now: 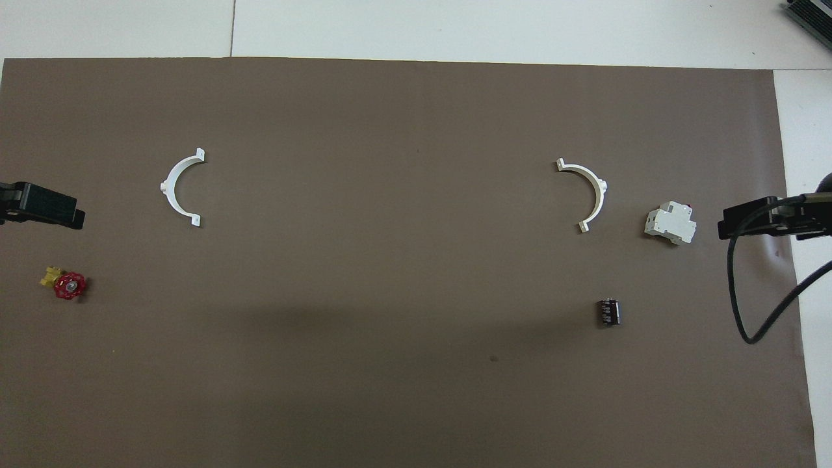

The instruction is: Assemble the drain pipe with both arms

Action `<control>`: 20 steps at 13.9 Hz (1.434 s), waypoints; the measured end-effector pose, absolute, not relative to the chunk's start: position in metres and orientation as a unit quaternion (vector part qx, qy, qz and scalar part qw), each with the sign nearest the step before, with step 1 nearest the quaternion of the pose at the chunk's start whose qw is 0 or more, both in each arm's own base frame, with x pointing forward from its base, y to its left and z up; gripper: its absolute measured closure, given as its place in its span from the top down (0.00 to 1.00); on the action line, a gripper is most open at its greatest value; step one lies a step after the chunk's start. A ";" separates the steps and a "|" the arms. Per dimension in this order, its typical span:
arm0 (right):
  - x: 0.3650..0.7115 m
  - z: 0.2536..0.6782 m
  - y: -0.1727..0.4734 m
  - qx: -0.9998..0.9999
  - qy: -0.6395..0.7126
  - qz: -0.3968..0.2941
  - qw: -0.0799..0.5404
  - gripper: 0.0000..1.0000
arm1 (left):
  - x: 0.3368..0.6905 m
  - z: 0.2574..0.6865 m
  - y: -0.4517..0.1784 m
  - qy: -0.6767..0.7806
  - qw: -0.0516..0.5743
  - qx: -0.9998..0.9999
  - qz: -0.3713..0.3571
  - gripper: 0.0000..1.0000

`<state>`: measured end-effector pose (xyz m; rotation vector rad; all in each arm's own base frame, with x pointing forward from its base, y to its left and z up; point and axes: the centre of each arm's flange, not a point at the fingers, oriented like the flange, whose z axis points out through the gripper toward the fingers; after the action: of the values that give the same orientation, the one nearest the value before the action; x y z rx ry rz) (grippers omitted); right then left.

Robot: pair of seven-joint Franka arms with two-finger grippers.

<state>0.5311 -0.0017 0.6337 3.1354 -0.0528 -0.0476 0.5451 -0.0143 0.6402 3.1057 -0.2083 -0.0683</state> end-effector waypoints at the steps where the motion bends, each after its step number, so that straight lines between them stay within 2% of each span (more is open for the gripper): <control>1: 0.531 0.634 -0.002 1.000 -0.017 -0.015 0.003 1.00 | 0.545 0.640 -0.014 -0.067 0.014 0.997 -0.022 1.00; 10: 0.526 0.641 -0.018 1.000 -0.028 -0.008 0.001 1.00 | 0.545 0.640 -0.014 -0.067 0.014 0.997 -0.022 1.00; 13: 0.532 0.627 -0.016 1.000 -0.004 0.001 0.001 1.00 | 0.545 0.640 -0.014 -0.067 0.014 0.997 -0.022 1.00; 16: 0.552 0.569 -0.014 0.998 0.054 0.042 0.002 1.00 | 0.545 0.640 -0.014 -0.067 0.014 0.997 -0.022 1.00; 20: 0.594 0.447 -0.003 0.989 0.134 0.055 -0.031 1.00 | 0.545 0.640 -0.014 -0.067 0.014 0.997 -0.022 1.00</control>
<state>0.5938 -0.0030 0.4470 3.1707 0.4292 0.1750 0.5451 -0.0143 0.6402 3.1057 -0.2079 -0.0689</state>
